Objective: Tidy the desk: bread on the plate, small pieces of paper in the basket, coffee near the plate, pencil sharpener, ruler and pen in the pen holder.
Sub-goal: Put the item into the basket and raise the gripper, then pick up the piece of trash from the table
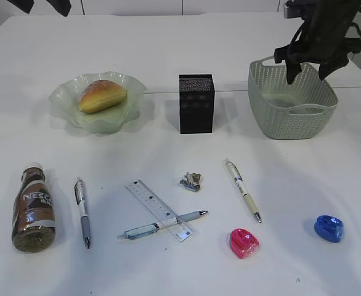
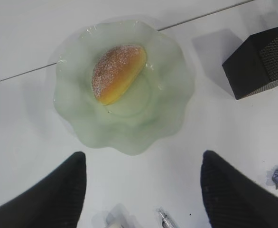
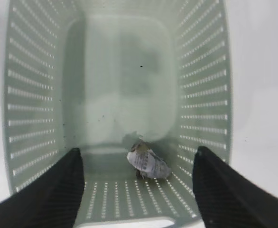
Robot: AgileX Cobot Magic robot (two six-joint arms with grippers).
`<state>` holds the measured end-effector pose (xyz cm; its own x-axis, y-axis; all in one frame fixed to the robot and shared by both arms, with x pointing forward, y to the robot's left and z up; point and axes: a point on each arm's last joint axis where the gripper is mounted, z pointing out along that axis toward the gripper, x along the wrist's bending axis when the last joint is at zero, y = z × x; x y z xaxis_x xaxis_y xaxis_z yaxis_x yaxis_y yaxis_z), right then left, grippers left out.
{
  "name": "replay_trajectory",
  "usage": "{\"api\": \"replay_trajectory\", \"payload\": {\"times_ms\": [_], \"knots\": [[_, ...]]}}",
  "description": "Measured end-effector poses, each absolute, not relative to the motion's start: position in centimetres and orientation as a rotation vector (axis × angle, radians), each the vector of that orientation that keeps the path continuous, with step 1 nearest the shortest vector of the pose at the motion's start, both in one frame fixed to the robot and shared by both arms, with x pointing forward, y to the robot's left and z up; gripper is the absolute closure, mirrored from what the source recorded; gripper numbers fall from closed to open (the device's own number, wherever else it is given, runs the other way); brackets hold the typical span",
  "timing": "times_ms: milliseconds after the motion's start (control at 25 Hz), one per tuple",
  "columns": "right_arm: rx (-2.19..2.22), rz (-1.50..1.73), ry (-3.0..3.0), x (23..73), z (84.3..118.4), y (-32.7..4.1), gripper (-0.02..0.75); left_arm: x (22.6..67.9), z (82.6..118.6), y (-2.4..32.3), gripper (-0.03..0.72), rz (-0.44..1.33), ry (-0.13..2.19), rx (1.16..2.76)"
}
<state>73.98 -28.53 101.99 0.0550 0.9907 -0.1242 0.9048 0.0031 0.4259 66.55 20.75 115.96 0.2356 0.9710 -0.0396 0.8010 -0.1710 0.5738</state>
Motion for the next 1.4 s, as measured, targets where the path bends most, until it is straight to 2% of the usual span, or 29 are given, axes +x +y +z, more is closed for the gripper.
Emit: {"api": "replay_trajectory", "payload": {"times_ms": [160, 240, 360, 600, 720, 920, 960, 1120, 1400], "knots": [[1.989, 0.308, 1.889, 73.6, 104.4, -28.4, 0.177, 66.5, 116.0, 20.8, 0.161, 0.467, 1.619, 2.032], [1.989, 0.308, 1.889, 73.6, 104.4, -28.4, 0.177, 66.5, 116.0, 20.8, 0.161, 0.467, 1.619, 2.032], [2.017, 0.411, 1.890, 72.9, 106.5, -27.8, 0.208, 66.5, 116.0, 20.8, 0.161, 0.467, 1.619, 2.032], [2.031, 0.521, 1.921, 71.7, 108.5, -27.0, 0.233, 66.5, 116.0, 20.8, 0.161, 0.467, 1.619, 2.032], [2.005, 0.541, 1.994, 70.3, 109.3, -25.0, 0.239, 66.5, 116.0, 20.8, 0.161, 0.467, 1.619, 2.032], [1.927, 0.532, 2.126, 68.4, 109.2, -20.5, 0.239, 66.5, 116.0, 20.7, 0.162, 0.465, 1.618, 2.032], [1.891, 0.528, 2.187, 67.6, 108.9, -18.6, 0.239, 66.5, 116.0, 20.7, 0.162, 0.465, 1.618, 2.032], [1.826, 0.486, 2.310, 66.0, 107.6, -14.8, 0.239, 66.5, 116.0, 20.6, 0.162, 0.442, 1.613, 2.024], [1.763, 0.366, 2.463, 63.7, 104.6, -11.1, 0.239, 66.4, 116.0, 20.3, 0.162, 0.408, 1.604, 2.013]]}}
